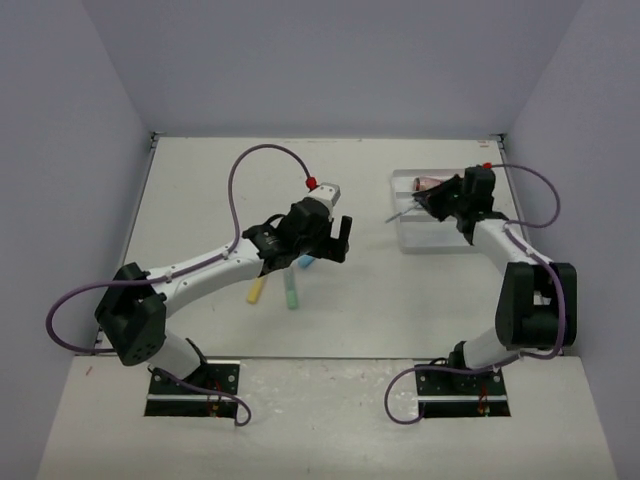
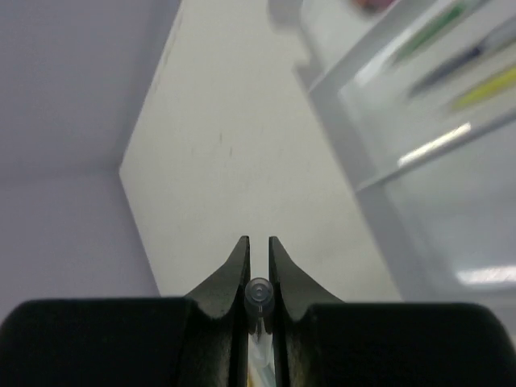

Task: Sort the stationery into containers
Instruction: Place the pen in the storage box, then pick up the stationery from the center of the board.

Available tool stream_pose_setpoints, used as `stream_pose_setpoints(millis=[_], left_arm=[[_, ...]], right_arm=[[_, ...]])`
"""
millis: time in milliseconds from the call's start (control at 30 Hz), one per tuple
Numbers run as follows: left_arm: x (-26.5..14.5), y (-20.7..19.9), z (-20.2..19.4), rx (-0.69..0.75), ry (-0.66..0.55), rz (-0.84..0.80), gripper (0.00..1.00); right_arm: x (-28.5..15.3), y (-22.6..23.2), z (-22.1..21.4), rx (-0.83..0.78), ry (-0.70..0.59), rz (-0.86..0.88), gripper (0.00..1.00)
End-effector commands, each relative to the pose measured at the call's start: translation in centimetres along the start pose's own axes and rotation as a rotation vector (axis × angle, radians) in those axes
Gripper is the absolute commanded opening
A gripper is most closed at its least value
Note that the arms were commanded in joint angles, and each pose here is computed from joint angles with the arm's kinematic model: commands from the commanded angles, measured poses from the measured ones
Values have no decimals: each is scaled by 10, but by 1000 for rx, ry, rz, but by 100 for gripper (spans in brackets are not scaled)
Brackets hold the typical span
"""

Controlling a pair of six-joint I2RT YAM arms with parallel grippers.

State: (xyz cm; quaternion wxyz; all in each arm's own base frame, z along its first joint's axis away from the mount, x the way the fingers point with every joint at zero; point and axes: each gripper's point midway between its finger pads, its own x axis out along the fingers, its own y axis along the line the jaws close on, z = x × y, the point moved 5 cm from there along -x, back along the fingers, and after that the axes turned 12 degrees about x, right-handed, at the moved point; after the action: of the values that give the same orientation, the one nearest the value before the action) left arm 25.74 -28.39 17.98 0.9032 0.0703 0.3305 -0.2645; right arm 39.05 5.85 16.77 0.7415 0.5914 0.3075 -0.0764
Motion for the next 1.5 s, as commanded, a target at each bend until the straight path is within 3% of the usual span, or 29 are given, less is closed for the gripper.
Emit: stream_pose_setpoints(millis=[0,200,367,433,500,633,767,933,1133,1200,1267,1467], left_arm=[[-34,32,20,129,44,194,100],[-29,45,22,233,132,303,100],[-19,42,34,300,83,267,100],[-9,40,41,345,50,228,100],[2,44,48,356,35,199,100],[35,58,47,339,68,114,100],[70,57,36,374,119,-41,100],[97,55,2,444,270,-118,98],[116,55,-37,410,379,-150,74],[120,55,-51,392,409,-146,71],[125,56,-64,379,436,-147,61],[130,52,-70,336,433,-154,2]], right_arm=[[17,-17,76,205,-275,-252,0],[40,-22,117,262,-387,-386,3],[49,-29,123,258,-364,-424,23],[50,-33,121,260,-354,-432,48],[47,-33,118,254,-341,-439,60],[36,-16,112,189,-307,-385,64],[20,21,78,-47,-238,-305,65],[-11,56,11,-335,-147,-172,65],[-44,65,-40,-446,-45,-58,65],[-50,67,-46,-457,-33,-27,65],[-58,66,-51,-463,-23,7,65],[-75,42,-73,-457,73,107,64]])
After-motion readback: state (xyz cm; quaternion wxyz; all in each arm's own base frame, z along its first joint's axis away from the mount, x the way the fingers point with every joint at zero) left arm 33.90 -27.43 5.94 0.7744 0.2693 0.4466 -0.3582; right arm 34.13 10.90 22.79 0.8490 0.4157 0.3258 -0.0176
